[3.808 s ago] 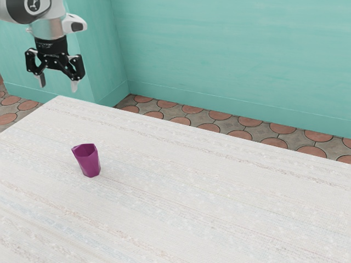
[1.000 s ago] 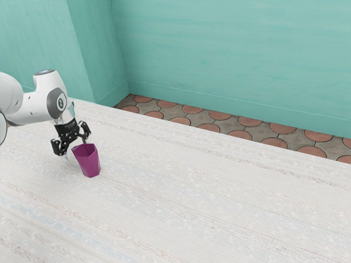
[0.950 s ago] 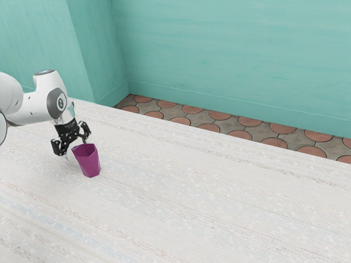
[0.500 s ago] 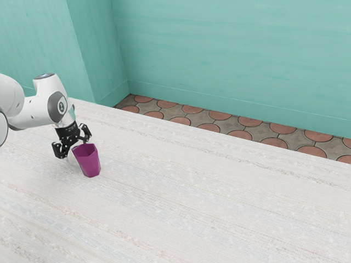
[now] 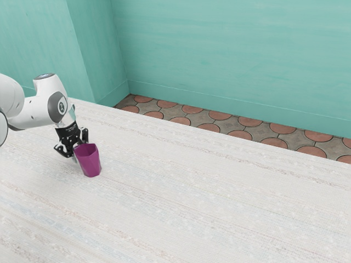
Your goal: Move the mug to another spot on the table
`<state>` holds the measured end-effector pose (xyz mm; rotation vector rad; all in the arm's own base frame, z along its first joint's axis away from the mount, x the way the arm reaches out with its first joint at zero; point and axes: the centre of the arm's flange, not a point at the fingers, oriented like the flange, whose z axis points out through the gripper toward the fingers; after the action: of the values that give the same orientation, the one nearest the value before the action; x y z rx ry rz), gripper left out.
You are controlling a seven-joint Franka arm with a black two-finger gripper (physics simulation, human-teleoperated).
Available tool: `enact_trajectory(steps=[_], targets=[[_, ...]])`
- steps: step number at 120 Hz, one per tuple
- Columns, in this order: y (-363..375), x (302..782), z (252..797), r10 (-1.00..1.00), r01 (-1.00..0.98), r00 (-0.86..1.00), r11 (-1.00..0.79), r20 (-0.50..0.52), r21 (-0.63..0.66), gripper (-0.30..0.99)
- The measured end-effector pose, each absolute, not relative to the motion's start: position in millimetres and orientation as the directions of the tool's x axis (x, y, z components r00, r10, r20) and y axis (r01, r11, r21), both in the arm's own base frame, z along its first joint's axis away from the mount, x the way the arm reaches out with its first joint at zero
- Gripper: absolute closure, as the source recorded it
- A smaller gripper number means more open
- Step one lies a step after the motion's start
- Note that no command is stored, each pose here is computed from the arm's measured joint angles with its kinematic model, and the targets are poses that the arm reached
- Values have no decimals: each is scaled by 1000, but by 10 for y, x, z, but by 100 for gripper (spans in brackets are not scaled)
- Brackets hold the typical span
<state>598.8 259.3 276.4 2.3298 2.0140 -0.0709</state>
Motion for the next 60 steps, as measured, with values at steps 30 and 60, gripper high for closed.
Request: enact_trajectory(steps=[30, 60], targets=[[2556, 5959, 2823, 988, 993, 112, -109, -109, 34, 60], [2519, 5889, 2946, 974, 998, 23, -8, -225, 65, 64]])
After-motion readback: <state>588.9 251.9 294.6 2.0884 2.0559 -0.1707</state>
